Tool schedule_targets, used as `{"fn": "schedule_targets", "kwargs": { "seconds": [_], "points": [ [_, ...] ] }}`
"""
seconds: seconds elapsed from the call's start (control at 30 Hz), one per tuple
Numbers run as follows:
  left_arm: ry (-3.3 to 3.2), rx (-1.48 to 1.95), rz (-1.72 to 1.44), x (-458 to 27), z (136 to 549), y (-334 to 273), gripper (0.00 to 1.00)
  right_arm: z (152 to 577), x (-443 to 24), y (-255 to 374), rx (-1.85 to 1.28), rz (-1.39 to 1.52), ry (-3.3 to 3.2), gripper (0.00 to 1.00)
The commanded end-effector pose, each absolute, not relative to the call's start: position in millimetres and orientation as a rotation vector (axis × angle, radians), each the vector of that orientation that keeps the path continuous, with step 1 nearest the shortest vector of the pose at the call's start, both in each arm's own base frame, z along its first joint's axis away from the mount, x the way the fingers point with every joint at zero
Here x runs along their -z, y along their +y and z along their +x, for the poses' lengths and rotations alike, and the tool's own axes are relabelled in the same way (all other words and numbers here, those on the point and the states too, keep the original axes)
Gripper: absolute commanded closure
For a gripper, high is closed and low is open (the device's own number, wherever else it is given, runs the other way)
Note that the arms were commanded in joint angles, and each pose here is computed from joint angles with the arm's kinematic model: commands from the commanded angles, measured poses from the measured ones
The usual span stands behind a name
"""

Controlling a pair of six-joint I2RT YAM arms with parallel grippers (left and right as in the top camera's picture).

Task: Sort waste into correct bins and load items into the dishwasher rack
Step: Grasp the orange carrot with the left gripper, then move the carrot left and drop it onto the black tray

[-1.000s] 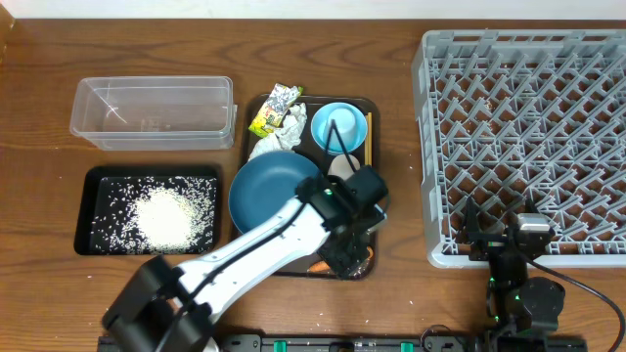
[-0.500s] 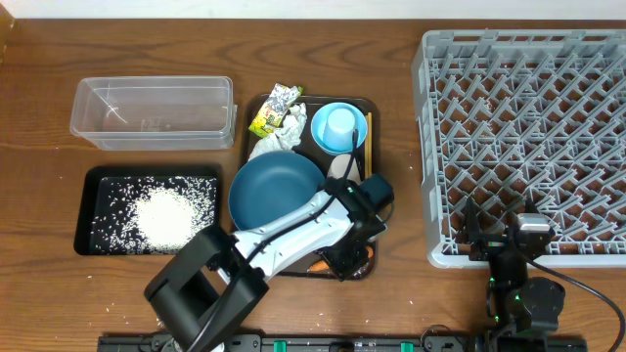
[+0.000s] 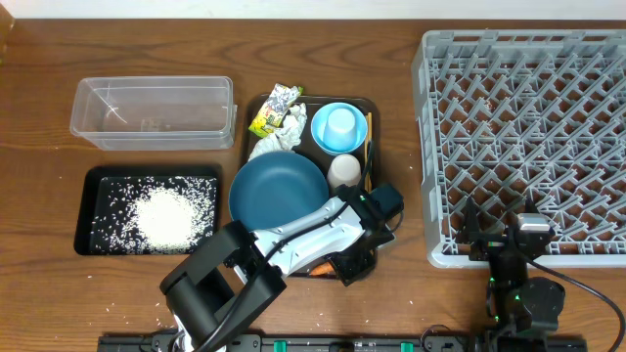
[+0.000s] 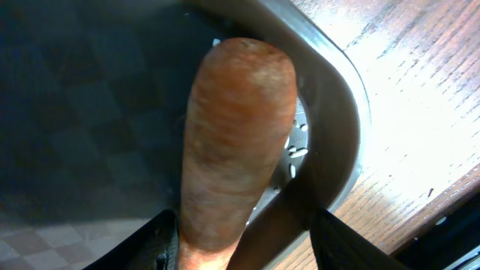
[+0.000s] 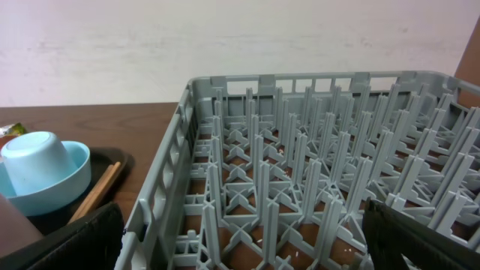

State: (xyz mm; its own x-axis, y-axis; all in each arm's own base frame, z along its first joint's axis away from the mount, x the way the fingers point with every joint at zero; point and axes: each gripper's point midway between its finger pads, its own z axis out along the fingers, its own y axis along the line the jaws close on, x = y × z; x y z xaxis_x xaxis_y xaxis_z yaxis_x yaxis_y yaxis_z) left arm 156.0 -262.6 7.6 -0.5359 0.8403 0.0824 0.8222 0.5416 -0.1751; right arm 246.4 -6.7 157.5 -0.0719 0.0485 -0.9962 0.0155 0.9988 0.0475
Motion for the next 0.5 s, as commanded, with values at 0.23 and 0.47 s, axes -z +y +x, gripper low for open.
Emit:
{"fn": "schedule_targets", "kwargs": {
  "seconds": [0.23, 0.47],
  "points": [
    [-2.660, 0.058, -1.461, 3, 178, -246, 0.49, 246, -157, -7, -0.028, 0.054, 1.642, 0.01],
    [-2.711, 0.031, -1.449, 6, 184, -255, 0.64, 246, -157, -7, -0.027, 0.054, 1.642, 0.01]
  ]
}}
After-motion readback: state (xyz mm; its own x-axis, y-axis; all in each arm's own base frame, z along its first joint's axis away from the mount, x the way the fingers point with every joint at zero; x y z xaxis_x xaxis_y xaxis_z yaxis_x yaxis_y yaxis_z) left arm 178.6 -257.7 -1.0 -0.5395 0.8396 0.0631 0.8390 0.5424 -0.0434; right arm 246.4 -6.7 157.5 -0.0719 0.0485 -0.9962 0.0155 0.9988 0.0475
